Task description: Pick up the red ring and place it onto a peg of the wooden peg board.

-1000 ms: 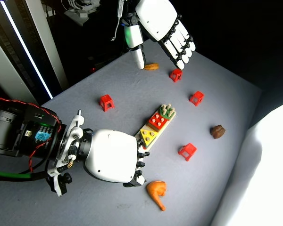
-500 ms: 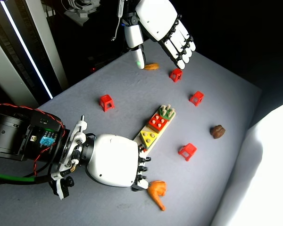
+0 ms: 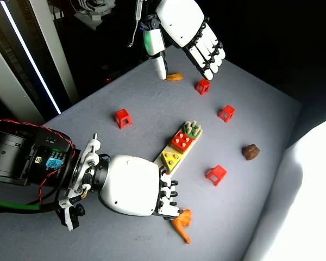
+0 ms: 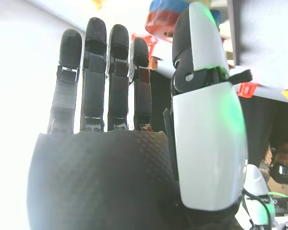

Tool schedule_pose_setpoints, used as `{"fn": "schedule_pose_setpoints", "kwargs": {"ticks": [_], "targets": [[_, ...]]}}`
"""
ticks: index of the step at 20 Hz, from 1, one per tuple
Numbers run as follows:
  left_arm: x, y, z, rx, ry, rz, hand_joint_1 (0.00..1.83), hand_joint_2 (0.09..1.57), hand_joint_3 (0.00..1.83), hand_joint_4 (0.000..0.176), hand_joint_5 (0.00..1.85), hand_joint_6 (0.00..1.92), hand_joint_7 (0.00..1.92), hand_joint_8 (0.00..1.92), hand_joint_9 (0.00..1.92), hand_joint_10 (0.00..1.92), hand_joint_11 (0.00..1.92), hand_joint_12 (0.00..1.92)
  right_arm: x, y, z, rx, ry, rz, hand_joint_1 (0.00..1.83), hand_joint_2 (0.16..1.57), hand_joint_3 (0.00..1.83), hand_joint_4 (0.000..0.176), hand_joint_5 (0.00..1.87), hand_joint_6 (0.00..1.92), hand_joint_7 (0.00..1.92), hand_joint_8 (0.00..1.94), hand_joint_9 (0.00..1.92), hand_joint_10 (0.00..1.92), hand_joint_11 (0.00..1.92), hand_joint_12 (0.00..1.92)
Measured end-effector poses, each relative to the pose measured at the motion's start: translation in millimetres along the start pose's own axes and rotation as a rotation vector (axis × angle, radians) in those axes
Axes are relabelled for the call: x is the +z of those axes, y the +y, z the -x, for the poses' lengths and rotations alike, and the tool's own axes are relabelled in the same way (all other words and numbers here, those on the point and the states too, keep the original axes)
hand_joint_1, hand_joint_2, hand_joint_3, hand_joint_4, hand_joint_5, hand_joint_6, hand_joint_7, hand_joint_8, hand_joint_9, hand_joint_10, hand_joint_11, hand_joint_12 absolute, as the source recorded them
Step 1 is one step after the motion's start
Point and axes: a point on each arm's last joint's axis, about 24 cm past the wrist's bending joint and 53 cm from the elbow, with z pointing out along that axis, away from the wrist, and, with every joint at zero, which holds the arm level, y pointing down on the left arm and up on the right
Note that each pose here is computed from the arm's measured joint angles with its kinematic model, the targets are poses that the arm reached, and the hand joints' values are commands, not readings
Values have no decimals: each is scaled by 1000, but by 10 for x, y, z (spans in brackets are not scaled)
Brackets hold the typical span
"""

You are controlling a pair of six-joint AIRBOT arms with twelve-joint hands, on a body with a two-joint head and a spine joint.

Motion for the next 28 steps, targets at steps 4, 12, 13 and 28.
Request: {"fn": "schedule_pose_setpoints", "kwargs": {"ticks": [4, 12, 13, 28], "targets": [[0, -1, 0, 0, 0, 0, 0, 1169, 0, 0, 65, 4, 50, 2, 29, 4, 20, 12, -312, 66, 201, -28, -21, 14, 1121, 1027, 0, 0, 620, 8, 695, 4, 689, 7, 218, 1133], [0, 13, 4, 1, -2, 5, 0, 1176, 1, 0, 63, 5, 53, 4, 26, 4, 13, 7, -1088, 129, 426, -23, -44, 9, 969, 986, 0, 0, 192, 1, 195, 2, 208, 2, 0, 712], [0, 15, 5, 0, -2, 6, 0, 1176, 1, 0, 60, 3, 51, 3, 24, 3, 9, 5, -1147, 97, 419, -24, -37, 0, 918, 996, 1, 0, 146, 1, 155, 1, 164, 1, 0, 586], [0, 15, 5, 0, -2, 7, 0, 1184, 3, 0, 95, 19, 90, 21, 61, 20, 45, 22, -1638, -81, 539, -21, -45, -65, 1043, 978, 0, 0, 0, 0, 0, 0, 0, 0, 0, 0]]}}
